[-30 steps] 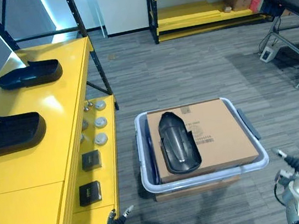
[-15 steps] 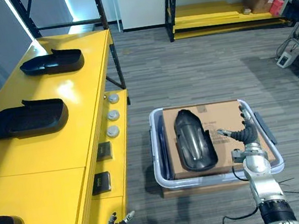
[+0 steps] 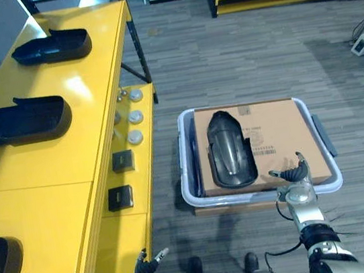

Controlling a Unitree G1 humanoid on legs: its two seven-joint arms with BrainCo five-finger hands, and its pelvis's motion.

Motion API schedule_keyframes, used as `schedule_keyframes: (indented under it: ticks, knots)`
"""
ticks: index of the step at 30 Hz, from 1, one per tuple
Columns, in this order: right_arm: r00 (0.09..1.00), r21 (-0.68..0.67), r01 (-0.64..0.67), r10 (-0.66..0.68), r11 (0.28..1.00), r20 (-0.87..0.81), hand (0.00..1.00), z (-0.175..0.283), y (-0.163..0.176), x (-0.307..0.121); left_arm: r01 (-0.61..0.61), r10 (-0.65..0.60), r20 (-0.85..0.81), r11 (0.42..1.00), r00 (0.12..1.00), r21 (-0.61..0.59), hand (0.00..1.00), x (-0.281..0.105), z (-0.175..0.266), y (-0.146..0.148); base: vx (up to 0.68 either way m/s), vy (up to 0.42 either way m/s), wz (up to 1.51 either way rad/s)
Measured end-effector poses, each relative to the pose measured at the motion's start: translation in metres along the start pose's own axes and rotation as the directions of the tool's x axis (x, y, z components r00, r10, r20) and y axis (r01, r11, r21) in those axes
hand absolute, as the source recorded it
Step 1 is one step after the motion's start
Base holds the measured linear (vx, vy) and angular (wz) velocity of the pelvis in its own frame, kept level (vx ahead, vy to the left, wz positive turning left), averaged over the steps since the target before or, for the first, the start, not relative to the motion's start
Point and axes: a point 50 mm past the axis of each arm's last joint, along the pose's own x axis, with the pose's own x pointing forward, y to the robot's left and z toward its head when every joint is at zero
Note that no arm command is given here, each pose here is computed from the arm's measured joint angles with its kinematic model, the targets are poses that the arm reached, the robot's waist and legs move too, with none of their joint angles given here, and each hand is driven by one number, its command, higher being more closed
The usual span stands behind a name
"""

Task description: Walk over and take plastic housings, then place them on the shelf

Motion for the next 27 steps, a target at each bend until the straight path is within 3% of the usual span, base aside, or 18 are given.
schedule_keyframes:
  ticks: [15, 27]
  knots:
    - [0.989, 0.057, -0.009, 0.000, 0.998, 0.148, 0.00, 0.062, 0.009, 0.006, -0.029, 0.030, 0.036, 0.999, 0.999, -0.031, 0.00, 0.003, 0.010, 0.001, 0.01, 0.023, 0.02]
    - [0.932, 0.184, 0.139, -0.191, 0.973, 0.308, 0.00, 0.075, -0.018, -0.023, -0.027, 0.028, 0.028, 0.999, 0.999, -0.039, 0.00, 0.002, 0.009, -0.002, -0.04, 0.007, -0.01]
